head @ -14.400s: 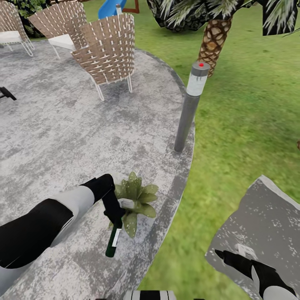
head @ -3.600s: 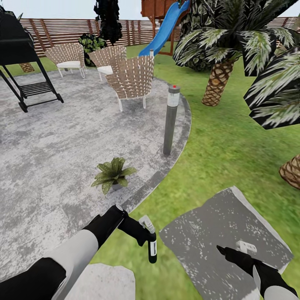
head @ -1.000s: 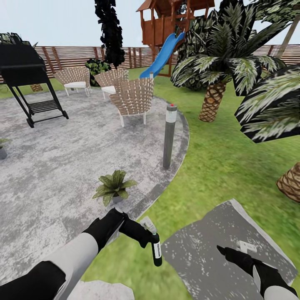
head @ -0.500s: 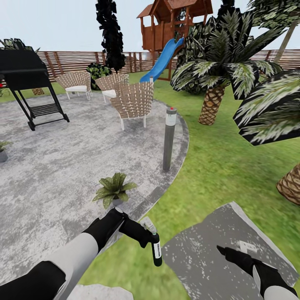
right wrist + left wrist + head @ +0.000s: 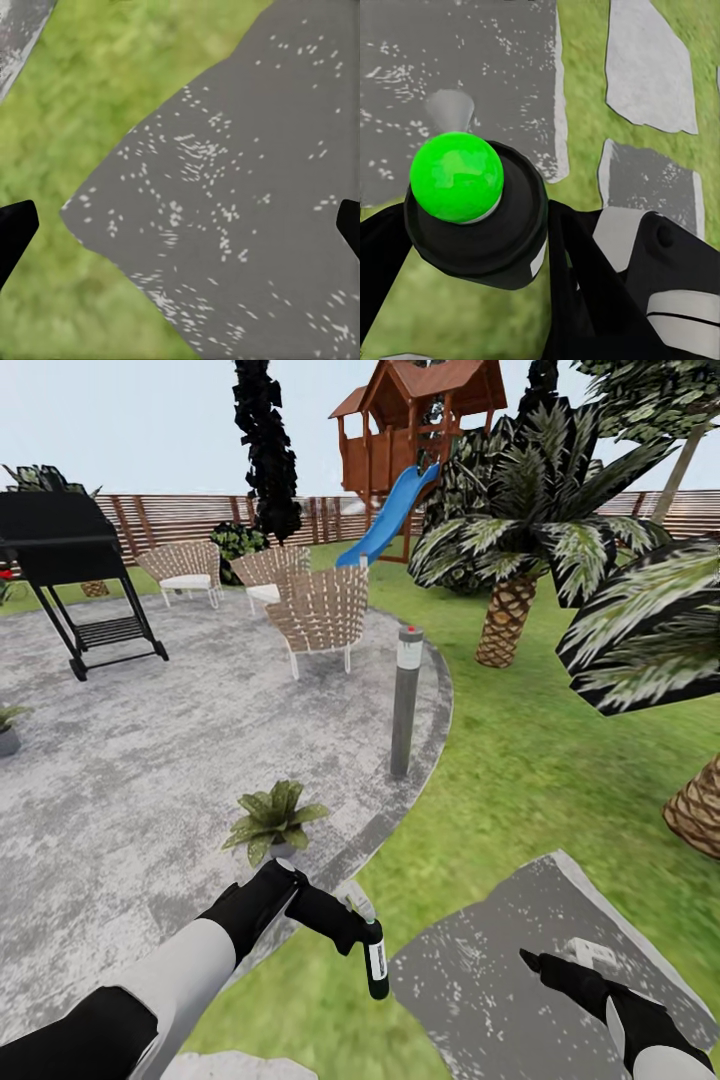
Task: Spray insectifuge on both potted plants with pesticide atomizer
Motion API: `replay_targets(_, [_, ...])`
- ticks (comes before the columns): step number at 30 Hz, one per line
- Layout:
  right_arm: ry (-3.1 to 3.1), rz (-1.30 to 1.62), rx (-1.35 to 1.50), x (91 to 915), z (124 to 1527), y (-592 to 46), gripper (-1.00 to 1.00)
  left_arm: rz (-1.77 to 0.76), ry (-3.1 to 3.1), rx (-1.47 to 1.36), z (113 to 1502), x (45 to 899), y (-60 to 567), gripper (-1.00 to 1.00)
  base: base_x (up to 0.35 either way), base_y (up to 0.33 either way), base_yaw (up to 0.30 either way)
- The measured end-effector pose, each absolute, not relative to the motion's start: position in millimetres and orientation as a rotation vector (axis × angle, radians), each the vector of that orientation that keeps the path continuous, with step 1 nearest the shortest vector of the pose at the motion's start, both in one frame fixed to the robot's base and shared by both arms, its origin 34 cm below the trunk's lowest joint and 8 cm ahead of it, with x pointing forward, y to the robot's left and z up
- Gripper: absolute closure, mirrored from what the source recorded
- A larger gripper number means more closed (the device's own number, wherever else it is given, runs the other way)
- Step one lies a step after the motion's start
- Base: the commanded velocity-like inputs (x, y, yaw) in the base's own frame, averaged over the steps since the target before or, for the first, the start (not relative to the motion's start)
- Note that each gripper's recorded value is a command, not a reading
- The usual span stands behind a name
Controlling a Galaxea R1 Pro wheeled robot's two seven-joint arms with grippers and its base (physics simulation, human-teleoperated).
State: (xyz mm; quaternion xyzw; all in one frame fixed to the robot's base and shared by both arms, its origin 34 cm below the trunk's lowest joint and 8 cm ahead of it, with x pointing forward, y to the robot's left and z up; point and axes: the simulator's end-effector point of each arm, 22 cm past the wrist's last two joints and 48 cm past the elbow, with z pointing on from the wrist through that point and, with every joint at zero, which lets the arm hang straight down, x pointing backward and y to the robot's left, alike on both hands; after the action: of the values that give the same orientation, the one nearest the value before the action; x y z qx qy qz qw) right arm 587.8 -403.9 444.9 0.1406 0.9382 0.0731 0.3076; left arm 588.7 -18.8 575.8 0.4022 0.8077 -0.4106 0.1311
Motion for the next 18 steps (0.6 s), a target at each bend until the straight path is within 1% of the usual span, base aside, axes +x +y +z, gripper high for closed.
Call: replay_targets(18, [2.454, 0.197, 0.367, 595, 458, -404, -1.0, -1.169, 2.326, 1.177, 588, 592, -19, 1.0, 0.0, 0.0, 0.0])
